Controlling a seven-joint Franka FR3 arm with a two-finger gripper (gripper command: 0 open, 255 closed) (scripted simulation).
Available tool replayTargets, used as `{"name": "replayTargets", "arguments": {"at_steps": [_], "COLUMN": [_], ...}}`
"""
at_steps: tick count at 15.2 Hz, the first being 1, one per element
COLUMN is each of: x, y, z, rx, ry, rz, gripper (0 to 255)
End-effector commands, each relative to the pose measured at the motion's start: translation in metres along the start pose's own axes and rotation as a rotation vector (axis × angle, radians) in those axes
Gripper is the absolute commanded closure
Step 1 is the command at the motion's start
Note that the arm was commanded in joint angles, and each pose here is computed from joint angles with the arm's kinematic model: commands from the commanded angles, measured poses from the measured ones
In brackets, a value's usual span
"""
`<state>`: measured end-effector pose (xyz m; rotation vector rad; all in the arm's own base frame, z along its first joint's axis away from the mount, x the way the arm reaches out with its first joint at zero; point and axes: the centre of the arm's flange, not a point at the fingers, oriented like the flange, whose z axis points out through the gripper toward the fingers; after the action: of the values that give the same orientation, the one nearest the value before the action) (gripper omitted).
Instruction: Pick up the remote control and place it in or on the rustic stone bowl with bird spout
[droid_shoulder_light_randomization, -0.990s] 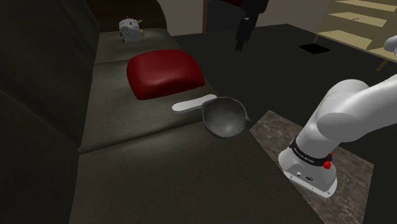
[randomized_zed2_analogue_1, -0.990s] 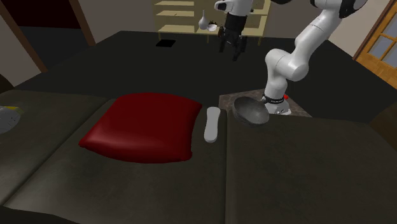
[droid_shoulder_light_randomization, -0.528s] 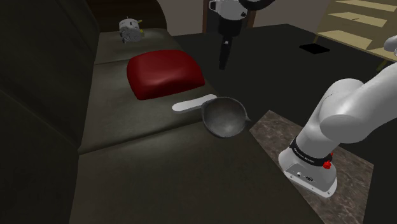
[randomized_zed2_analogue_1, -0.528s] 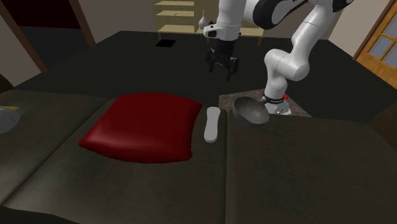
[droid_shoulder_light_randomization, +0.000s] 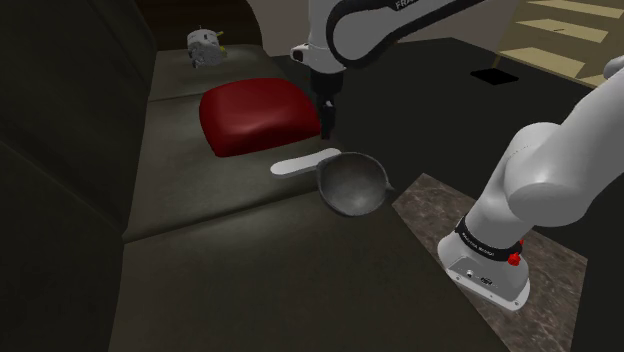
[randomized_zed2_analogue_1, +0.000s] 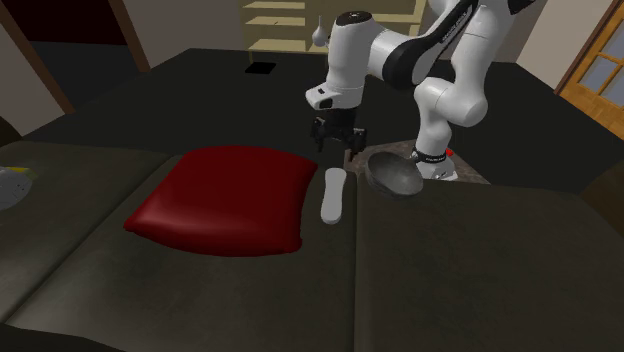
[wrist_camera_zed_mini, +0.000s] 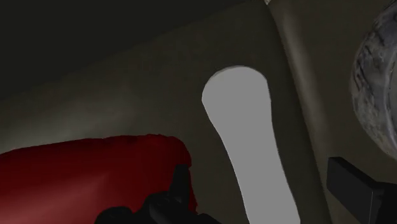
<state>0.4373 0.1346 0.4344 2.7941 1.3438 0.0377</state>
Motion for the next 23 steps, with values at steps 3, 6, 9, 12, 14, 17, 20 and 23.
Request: {"name": "replayTargets", "arguments": {"at_steps": [3,6,9,12,14,17,20,23], "x": [0.03,0.045,0.045,0.044,0.044,0.044,0.044,0.044], "y": [-0.012,-0.019,-0.019,-0.02,-0.02,-0.02,-0.02,-0.02], "z": [0.043,0.069,0.085,0.1,0.103,0.103,0.103,0.104], "rx": [0.014,0.02,0.02,0.02,0.02,0.02,0.02,0.02], "ry": [-0.014,-0.022,-0.022,-0.022,-0.022,-0.022,-0.022,-0.022], "rz": [-0.16,-0.236,-0.236,-0.236,-0.236,-0.236,-0.236,-0.236], "gripper": [0,0,0,0,0,0,0,255]}}
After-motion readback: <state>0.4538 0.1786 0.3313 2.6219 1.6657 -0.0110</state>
